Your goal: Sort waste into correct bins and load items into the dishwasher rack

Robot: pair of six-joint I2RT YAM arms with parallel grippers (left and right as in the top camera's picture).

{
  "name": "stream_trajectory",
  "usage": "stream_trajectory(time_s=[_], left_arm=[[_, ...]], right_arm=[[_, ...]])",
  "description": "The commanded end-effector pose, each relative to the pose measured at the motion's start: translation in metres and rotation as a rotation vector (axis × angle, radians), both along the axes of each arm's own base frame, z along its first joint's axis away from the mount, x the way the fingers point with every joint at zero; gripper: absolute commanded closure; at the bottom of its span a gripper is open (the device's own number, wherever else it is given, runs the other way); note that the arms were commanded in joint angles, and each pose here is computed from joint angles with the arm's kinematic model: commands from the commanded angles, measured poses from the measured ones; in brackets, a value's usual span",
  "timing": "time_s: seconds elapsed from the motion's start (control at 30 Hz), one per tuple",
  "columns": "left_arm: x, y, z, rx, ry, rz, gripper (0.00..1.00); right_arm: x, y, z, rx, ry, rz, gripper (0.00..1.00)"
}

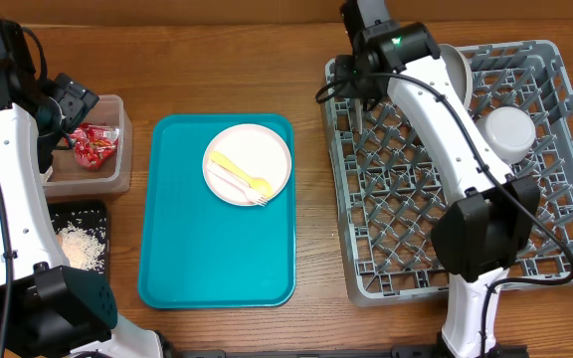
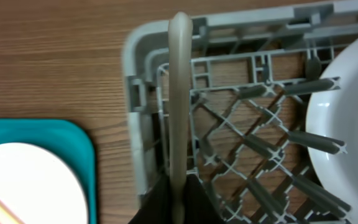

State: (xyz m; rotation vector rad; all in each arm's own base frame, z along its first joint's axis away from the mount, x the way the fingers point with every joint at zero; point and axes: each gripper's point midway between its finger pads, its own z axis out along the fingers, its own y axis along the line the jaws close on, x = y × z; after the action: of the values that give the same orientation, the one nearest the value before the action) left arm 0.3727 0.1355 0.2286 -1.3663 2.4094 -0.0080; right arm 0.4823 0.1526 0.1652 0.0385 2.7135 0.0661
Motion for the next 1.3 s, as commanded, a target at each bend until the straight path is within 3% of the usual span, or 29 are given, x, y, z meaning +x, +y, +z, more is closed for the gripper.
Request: stream_trajectory(time_s=[0.0, 0.07, 0.2, 0.23, 0.3, 0.37, 0.63, 0.83, 0.93, 1.1, 1.27], left_arm=[[-0.001, 0.002, 0.000, 0.013, 0.005, 0.002, 0.00], [-0.001, 0.002, 0.000, 0.013, 0.005, 0.002, 0.00], [-0.001, 0.002, 0.000, 0.013, 0.005, 0.002, 0.00], [-0.001, 0.002, 0.000, 0.013, 0.005, 0.002, 0.00], [-0.001, 0.002, 0.000, 0.013, 0.005, 0.002, 0.00], [-0.001, 0.002, 0.000, 0.013, 0.005, 0.002, 0.00], [-0.001, 0.002, 0.000, 0.013, 0.005, 0.002, 0.00], [-0.001, 0.002, 0.000, 0.013, 0.005, 0.002, 0.00], [-0.001, 0.002, 0.000, 0.013, 0.005, 0.002, 0.00], [-0.001, 0.002, 0.000, 0.013, 0.005, 0.001, 0.00], [-0.001, 0.002, 0.000, 0.013, 0.005, 0.001, 0.00]], right_arm=[[0.000, -0.014, -0.018, -0.013, 0.025, -0.029, 0.96], [0.000, -0.011, -0.026, 0.010, 0.035, -0.013, 0.95], [-0.001, 0.001, -0.034, 0.058, 0.044, 0.050, 0.75], [0.000, 0.002, -0.035, 0.061, 0.042, 0.051, 0.64], [0.001, 0.006, -0.034, 0.069, 0.034, 0.058, 0.13], [0.001, 0.009, -0.034, 0.086, 0.033, 0.065, 0.08], [-0.008, 0.050, -0.012, 0.247, 0.042, 0.163, 0.07], [-0.034, 0.122, 0.001, 0.316, 0.003, 0.478, 0.08], [-0.046, 0.147, -0.010, 0.246, -0.011, 0.576, 0.12], [-0.070, 0.188, -0.043, 0.194, 0.030, 0.655, 0.26], [-0.094, 0.214, -0.078, 0.172, 0.101, 0.715, 0.30]])
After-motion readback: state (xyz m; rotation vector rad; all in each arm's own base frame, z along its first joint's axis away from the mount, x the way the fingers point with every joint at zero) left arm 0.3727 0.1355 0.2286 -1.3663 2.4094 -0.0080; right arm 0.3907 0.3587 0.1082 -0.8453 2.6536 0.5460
